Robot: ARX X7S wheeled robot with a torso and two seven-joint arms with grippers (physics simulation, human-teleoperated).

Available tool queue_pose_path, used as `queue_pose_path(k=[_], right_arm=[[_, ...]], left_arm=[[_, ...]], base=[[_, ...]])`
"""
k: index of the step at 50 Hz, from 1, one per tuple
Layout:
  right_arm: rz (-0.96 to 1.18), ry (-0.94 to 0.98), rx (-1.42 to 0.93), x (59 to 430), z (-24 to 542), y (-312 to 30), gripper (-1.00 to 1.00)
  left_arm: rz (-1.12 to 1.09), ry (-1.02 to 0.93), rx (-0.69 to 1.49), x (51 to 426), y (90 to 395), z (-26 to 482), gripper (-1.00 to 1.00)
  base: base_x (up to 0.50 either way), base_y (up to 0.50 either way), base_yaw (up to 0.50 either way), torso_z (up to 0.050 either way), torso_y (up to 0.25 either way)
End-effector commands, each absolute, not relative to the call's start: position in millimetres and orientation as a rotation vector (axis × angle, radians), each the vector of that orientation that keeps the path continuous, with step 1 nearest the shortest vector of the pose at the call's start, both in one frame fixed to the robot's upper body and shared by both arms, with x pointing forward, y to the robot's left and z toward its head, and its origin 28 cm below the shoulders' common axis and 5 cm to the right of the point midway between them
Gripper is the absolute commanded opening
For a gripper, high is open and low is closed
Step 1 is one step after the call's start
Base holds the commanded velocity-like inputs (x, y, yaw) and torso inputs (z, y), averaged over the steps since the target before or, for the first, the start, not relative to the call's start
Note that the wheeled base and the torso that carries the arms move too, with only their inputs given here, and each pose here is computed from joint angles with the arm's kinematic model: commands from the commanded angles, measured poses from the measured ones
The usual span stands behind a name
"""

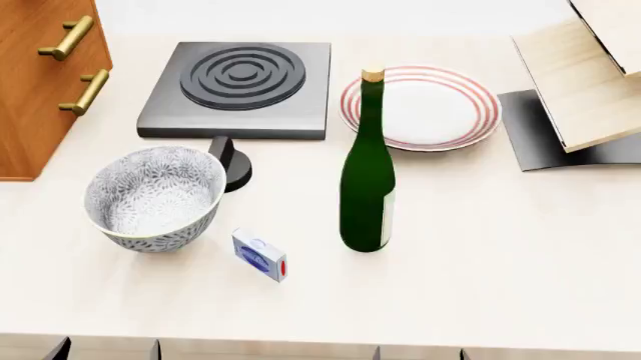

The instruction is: Put the bowl on the top of the cabinet.

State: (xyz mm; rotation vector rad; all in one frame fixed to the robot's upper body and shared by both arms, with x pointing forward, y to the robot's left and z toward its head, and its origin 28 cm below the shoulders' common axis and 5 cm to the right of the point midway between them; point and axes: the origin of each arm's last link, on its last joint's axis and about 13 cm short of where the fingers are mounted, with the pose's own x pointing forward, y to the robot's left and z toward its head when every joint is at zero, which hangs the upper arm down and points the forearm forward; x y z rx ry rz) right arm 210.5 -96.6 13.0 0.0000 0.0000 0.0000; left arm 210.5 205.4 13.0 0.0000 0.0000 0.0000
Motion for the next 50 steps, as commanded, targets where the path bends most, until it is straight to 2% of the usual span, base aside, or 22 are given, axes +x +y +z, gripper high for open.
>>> queue_pose_path(k=[1,14,15,16,44,50], right_arm=[[-0.028,-0.005,0.008,209.3,14.6,-98.0,1.00],[-0.041,-0.002,0.018,210.5,16.8,-97.2,1.00],[-0.042,0.006,0.017,211.2,15.1,-97.2,1.00],[-0.040,-0.002,0.017,210.7,16.9,-97.3,1.00],[-0.043,-0.001,0.022,209.8,17.8,-97.4,1.00],[-0.070,-0.029,0.026,207.4,22.9,-100.0,1.00]], left_arm=[[0.003,0.014,0.018,210.3,205.3,11.3,1.00],[0.006,0.043,0.063,210.0,204.8,10.6,1.00],[0.027,0.059,-0.028,212.6,209.7,10.5,1.00],[0.000,0.035,0.057,210.2,204.8,10.4,1.00],[0.005,0.034,0.060,209.2,204.8,11.8,1.00],[-0.007,-0.012,0.030,205.0,204.3,25.0,1.00]], base=[[0.00,0.00,0.00,0.000,0.000],[0.00,0.00,0.00,0.000,0.000],[0.00,0.00,0.00,0.000,0.000],[0.00,0.00,0.00,0.000,0.000],[0.00,0.00,0.00,0.000,0.000],[0.00,0.00,0.00,0.000,0.000]])
